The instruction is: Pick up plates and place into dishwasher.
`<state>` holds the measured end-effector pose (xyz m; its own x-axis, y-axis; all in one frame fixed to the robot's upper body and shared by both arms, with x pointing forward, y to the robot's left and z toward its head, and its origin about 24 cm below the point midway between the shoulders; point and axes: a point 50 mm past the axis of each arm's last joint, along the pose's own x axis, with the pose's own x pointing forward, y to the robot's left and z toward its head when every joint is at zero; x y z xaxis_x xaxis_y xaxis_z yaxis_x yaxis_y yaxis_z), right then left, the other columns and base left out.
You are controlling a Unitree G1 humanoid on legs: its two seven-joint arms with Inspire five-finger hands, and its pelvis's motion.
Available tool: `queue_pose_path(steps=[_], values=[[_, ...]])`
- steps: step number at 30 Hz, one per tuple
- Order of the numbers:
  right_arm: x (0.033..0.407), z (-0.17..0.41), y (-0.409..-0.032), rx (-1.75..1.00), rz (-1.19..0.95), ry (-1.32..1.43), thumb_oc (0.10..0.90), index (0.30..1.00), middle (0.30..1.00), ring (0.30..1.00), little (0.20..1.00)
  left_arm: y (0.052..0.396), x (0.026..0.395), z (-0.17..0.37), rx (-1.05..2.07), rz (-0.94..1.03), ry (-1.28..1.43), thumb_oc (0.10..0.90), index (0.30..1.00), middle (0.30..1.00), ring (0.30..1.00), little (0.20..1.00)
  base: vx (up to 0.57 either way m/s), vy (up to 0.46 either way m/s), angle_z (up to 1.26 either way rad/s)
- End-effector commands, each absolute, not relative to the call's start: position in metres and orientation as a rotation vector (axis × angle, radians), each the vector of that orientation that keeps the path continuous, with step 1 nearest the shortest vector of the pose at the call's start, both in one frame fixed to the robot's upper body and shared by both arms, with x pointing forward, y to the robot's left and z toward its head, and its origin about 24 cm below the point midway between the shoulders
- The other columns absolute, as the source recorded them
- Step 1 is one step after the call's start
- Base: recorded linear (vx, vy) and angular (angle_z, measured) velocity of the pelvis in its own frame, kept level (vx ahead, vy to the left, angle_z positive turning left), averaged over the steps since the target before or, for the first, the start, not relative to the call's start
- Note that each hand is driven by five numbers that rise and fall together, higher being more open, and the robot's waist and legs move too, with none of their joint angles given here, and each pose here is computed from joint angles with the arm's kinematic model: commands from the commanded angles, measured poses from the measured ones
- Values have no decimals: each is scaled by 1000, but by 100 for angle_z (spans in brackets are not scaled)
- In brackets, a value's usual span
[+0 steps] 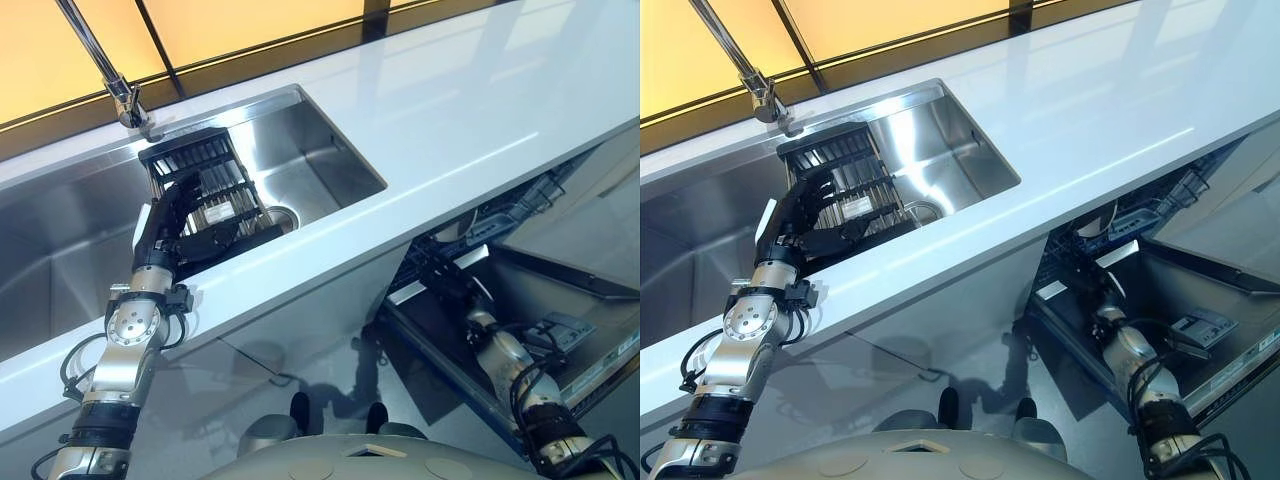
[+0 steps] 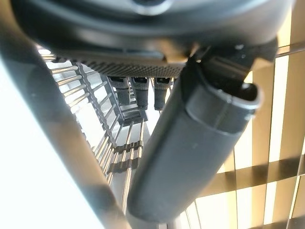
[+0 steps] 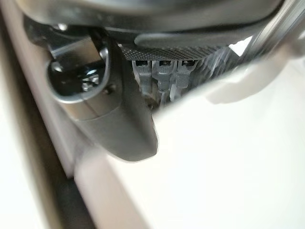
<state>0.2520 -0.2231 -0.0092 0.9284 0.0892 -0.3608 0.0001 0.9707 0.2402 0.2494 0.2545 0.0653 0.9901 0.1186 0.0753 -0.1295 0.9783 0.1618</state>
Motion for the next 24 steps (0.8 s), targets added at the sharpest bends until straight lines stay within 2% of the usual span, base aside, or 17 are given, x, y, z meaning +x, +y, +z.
queue_pose_path(steps=[1,7,13,15,22,24], values=[[316,165,-127,388,553,-402,800,900,900,900,900,247,266,91,200,59,-197,800,900,900,900,900,-3,9,13],[315,140,-143,410,387,-301,800,900,900,900,900,249,263,90,197,64,-196,800,900,900,900,900,-6,8,4],[290,85,-190,419,30,-149,800,900,900,900,900,255,252,86,195,106,-195,800,900,900,900,900,-21,12,-4],[273,74,-210,332,-126,-139,800,900,900,900,900,259,245,84,196,131,-193,800,900,900,900,900,-23,26,-7],[248,64,-261,63,-366,-82,800,900,900,900,900,277,237,89,199,189,-199,800,900,900,900,900,-24,-5,-18],[237,65,-289,-65,-490,-65,800,900,900,900,900,283,236,94,204,203,-204,800,900,900,900,900,-33,-24,-19]])
